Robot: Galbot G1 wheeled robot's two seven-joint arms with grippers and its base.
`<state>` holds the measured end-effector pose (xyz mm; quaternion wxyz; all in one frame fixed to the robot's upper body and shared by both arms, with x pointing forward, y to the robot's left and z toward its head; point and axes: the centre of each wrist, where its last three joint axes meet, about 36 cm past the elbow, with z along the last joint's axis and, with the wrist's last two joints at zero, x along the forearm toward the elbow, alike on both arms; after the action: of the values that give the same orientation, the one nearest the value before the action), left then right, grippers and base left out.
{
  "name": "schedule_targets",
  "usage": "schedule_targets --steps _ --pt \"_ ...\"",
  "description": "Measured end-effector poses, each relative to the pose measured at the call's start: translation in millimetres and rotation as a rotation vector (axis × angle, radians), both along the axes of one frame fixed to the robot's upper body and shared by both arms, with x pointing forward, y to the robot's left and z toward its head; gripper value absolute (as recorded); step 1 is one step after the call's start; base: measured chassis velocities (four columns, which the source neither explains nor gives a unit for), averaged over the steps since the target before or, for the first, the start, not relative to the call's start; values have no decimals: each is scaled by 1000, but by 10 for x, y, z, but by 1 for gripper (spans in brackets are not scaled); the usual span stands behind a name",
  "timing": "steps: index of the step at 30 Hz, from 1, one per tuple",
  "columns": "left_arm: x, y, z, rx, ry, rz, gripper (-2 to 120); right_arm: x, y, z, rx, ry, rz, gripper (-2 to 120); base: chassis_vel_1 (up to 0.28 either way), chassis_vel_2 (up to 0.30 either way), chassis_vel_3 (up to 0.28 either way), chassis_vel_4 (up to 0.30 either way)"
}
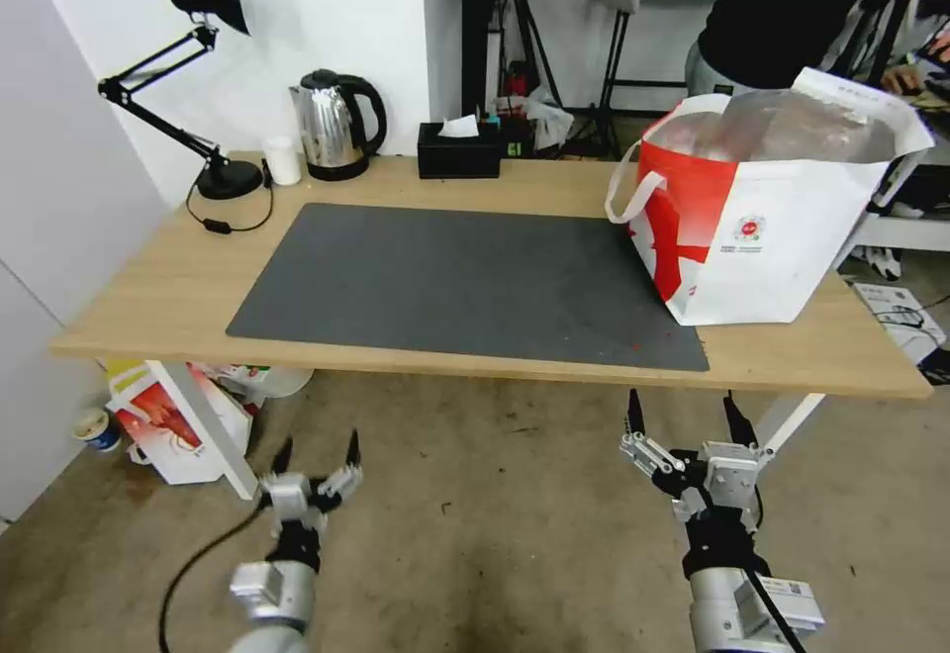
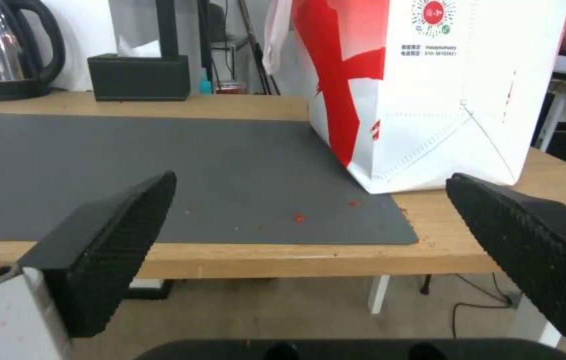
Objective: Pick up the trash from the table and place it into the takeout bag.
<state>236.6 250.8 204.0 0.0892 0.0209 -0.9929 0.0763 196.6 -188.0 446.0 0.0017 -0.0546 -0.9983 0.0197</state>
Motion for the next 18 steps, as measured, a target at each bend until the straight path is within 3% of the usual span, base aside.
schedule_targets --steps 2,3,5,7,8,10,12,18 --pt "-67 41 -411 11 104 3 100 0 0 0 0 0 0 100 0 0 0 0" --pt "-67 41 -411 11 104 3 100 0 0 0 0 0 0 100 0 0 0 0" --pt "-371 69 -1082 91 288 -77 100 0 0 0 0 0 0 100 0 0 0 0" --pt "-585 80 -1481 147 371 -145 100 0 0 0 0 0 0 100 0 0 0 0" --pt "-585 80 -1481 147 371 -145 100 0 0 0 0 0 0 100 0 0 0 0" --pt "-816 -12 -1674 95 442 -148 100 0 0 0 0 0 0 100 0 0 0 0" --pt "-876 -43 -1688 70 451 -146 100 0 0 0 0 0 0 100 0 0 0 0" --pt "-709 -81 -1579 48 350 -160 100 0 0 0 0 0 0 100 0 0 0 0"
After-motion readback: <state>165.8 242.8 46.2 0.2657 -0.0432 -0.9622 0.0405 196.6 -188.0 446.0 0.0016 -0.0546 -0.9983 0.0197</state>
